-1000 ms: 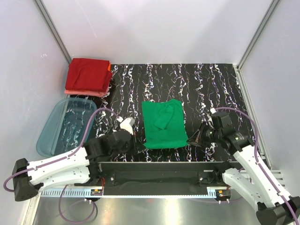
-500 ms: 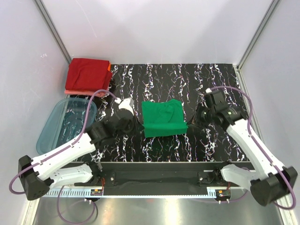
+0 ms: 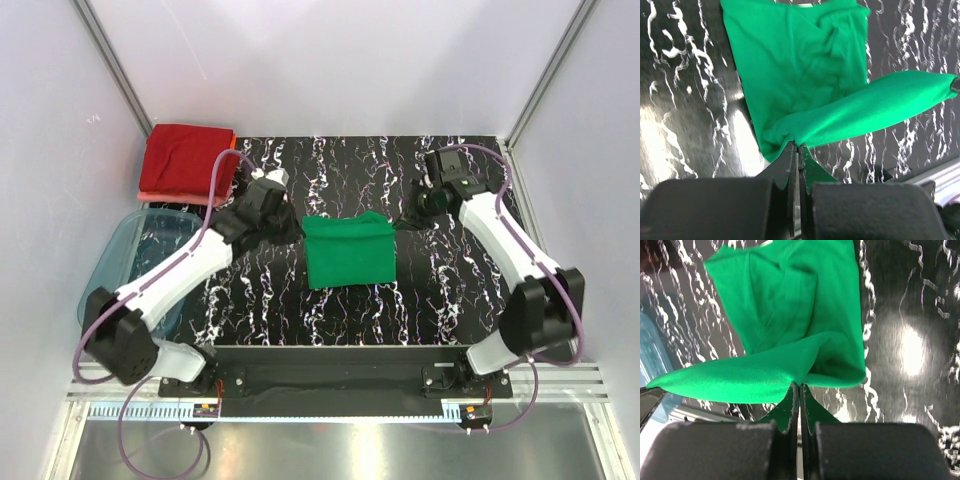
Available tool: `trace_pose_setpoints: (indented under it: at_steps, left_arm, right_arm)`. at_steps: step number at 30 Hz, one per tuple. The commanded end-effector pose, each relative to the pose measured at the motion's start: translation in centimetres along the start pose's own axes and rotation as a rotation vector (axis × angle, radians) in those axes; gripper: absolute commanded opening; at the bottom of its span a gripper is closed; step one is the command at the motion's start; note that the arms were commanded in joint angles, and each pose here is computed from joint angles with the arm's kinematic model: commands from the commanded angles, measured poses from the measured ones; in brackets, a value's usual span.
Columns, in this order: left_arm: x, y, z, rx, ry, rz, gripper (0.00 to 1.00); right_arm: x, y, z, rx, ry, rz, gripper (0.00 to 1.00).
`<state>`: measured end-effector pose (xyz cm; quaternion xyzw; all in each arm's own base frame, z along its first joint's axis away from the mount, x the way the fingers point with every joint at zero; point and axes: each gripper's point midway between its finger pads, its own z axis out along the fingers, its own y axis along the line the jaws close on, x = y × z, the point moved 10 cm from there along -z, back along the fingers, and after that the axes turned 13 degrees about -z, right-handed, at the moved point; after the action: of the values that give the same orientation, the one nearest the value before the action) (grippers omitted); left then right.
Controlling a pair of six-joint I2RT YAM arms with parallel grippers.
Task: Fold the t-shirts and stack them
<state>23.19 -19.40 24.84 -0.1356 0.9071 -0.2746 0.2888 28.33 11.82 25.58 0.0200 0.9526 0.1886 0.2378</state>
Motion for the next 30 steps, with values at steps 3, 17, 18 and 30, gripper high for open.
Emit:
trace_pose_setpoints:
  at_steps: [3,17,18,30]
  left_arm:
    - [-3.7,0.0,2.0,-0.01,-0.003,0.019,0.0]
    - [-11.6,3.9,14.0,-0.143,0.07,-0.071,0.47]
    - [-12.3,4.6,14.7,-0.158,0.069,-0.085,0.61]
    - [-9.6,4.7,11.8,0.044,-0.036,-0.04,0.85]
  right_arm:
    - [-4.5,-0.9,1.7,-0.005,-0.072,-0.044,0.0]
    - [-13.6,-2.0,12.9,-0.125,-0.022,-0.079,0.78]
    - [-14.2,-1.9,13.4,-0.132,-0.023,-0.086,0.91]
    - [-7.8,-3.1,8.9,-0.049,-0.037,-0.051,0.96]
